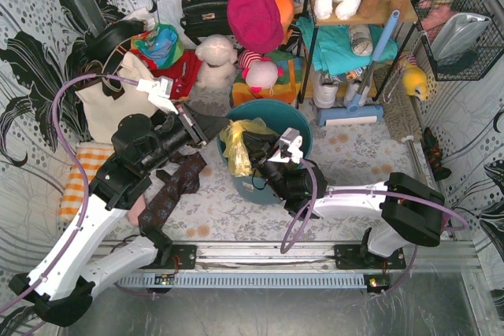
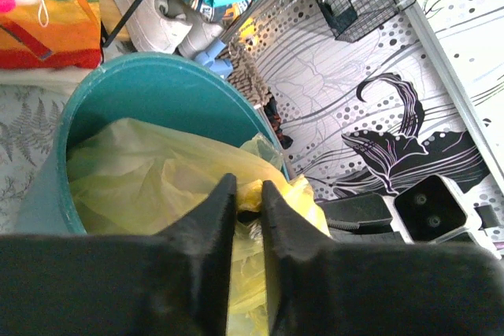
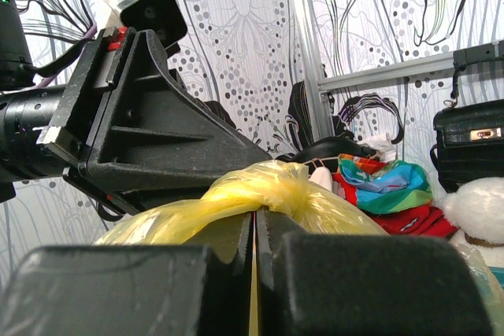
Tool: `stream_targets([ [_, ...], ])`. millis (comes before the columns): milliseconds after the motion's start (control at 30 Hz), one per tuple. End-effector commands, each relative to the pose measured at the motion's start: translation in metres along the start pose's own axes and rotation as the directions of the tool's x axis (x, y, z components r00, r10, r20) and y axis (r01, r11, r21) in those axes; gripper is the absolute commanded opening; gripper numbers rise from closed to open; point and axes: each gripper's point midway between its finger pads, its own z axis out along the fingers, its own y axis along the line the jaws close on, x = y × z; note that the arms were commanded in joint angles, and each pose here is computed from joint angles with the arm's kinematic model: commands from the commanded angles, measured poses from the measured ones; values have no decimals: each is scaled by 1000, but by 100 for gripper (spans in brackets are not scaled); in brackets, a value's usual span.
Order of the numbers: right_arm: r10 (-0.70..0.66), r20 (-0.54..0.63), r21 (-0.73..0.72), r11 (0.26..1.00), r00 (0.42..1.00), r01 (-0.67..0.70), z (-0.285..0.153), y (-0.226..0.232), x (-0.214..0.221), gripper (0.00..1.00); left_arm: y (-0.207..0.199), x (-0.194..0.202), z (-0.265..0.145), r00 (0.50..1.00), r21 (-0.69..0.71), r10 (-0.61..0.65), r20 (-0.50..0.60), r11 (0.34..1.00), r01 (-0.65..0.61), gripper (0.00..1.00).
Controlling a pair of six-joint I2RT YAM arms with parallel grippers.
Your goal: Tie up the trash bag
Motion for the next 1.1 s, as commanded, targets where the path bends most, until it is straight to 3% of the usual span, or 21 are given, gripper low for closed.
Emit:
stream_targets([
  [0, 44, 138, 3, 999, 990, -44, 7, 1, -43, 0, -11, -1, 0, 1000, 55, 16, 3, 998, -16, 14],
  [100, 43, 135, 6, 999, 990, -45, 7, 0, -42, 0, -10, -3, 0, 1000, 48, 16, 9, 999, -16, 0],
  [500, 99, 93, 25, 994, 991, -102, -4, -5, -42, 0, -11, -20, -1, 995, 26, 63, 77, 998, -65, 0],
  [767, 152, 12, 29, 988, 988, -152, -19, -5, -45, 17, -15, -26, 3, 992, 28, 88, 86, 995, -91, 0],
  [1067, 235, -117, 113, 968, 965, -222, -41, -16, -47, 27, -17, -32, 8, 988, 28, 121, 94, 992, -124, 0],
])
